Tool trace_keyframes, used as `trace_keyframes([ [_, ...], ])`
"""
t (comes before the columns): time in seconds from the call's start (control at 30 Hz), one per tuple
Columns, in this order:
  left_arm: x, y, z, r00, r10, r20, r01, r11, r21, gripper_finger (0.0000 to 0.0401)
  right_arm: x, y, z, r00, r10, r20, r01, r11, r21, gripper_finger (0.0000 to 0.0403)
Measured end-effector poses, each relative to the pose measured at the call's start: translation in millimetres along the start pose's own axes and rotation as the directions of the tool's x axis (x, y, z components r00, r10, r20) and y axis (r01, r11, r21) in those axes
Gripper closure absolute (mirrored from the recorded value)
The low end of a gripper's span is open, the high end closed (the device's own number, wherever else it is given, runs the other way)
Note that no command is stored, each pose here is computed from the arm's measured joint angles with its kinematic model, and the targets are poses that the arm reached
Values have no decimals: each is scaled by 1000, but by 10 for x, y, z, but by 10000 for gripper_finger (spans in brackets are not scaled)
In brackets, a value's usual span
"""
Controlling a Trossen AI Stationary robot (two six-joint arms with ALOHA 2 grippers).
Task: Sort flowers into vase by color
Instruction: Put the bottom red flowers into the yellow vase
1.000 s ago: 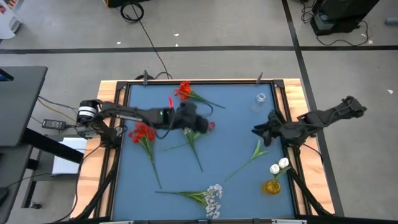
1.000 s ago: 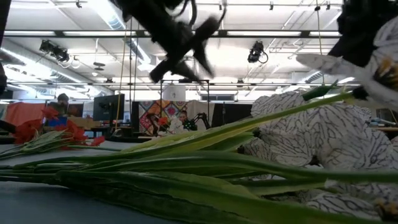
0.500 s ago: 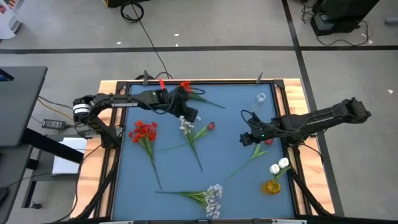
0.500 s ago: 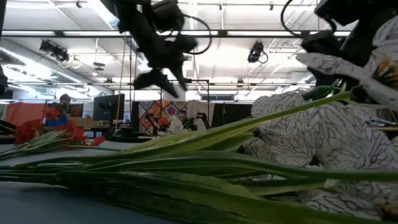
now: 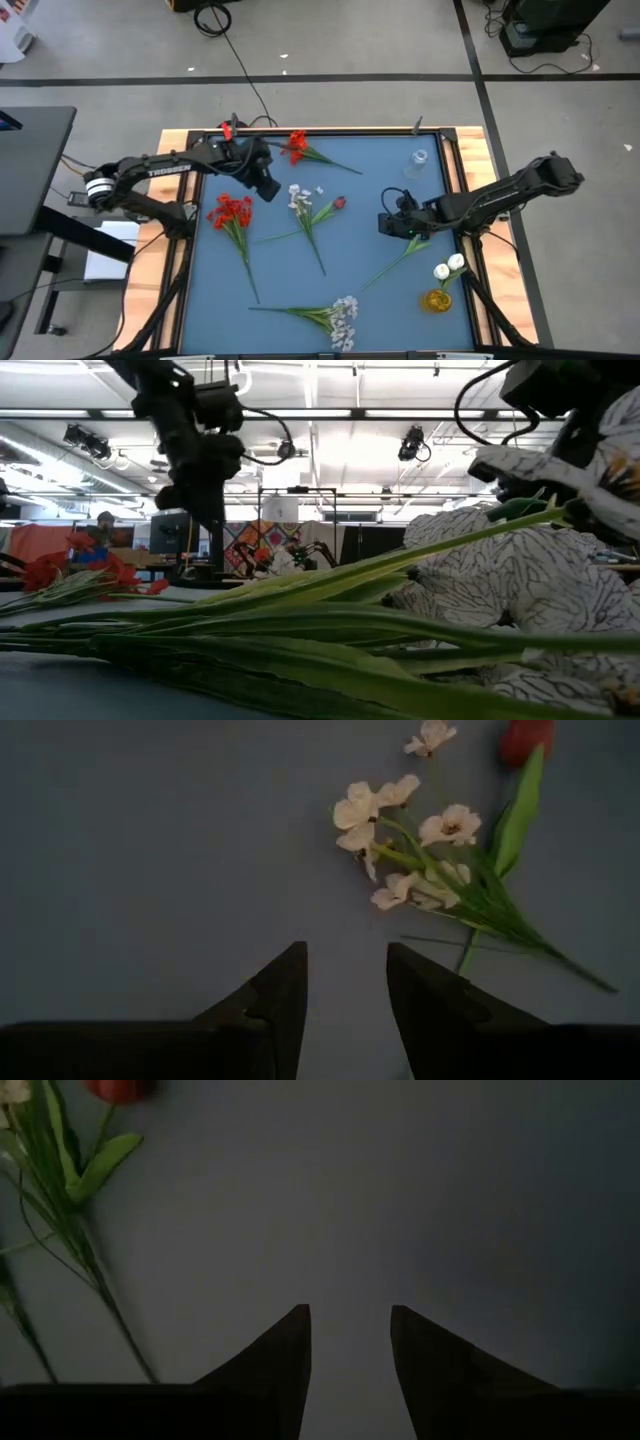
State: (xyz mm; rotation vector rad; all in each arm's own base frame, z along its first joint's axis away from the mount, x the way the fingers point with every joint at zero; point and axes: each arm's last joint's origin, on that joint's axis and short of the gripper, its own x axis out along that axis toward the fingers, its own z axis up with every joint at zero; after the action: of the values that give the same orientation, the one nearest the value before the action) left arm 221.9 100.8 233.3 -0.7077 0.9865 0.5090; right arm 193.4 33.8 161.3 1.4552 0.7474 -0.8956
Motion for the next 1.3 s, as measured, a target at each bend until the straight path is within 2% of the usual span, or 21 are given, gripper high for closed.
trace_keyframes([
  [0.2,62,206,-374,991,65,-114,-67,998,-13,257,0,-12,-117,979,-101,-177,98,995,-22,255],
  [0.37,100,350,-520,988,83,-128,-87,996,-27,257,-78,78,-178,962,-186,-199,181,983,-43,255],
  [0.47,107,362,-554,987,85,-133,-88,996,-15,257,-106,158,-191,960,-191,-206,187,982,-38,255],
  [0.53,111,349,-565,987,84,-138,-83,996,15,257,-122,181,-199,954,-209,-213,207,978,-32,255],
  [0.73,114,329,-574,987,82,-141,-52,978,201,257,-132,177,-262,931,-250,-268,244,968,-56,255],
  [0.83,113,321,-600,983,88,-162,-41,962,271,257,-159,116,-301,885,-321,-337,284,946,-154,255],
  [0.93,118,295,-604,984,78,-159,-28,955,296,257,-201,15,-336,821,-425,-382,355,903,-242,255],
  [1.03,127,249,-597,988,61,-140,-13,947,320,257,-239,-69,-352,781,-502,-371,433,864,-259,255],
  [1.13,138,190,-581,994,34,-107,1,951,308,257,-255,-114,-342,784,-535,-314,486,845,-225,255],
  [1.2,143,142,-580,995,14,-94,17,948,317,257,-239,-81,-339,797,-507,-327,457,861,-223,255],
  [1.27,149,74,-594,994,-45,-104,79,932,353,257,-206,2,-363,830,-426,-359,344,899,-270,255],
  [1.3,150,25,-600,987,-105,-118,144,909,391,257,-189,54,-380,852,-372,-368,270,915,-299,255],
])
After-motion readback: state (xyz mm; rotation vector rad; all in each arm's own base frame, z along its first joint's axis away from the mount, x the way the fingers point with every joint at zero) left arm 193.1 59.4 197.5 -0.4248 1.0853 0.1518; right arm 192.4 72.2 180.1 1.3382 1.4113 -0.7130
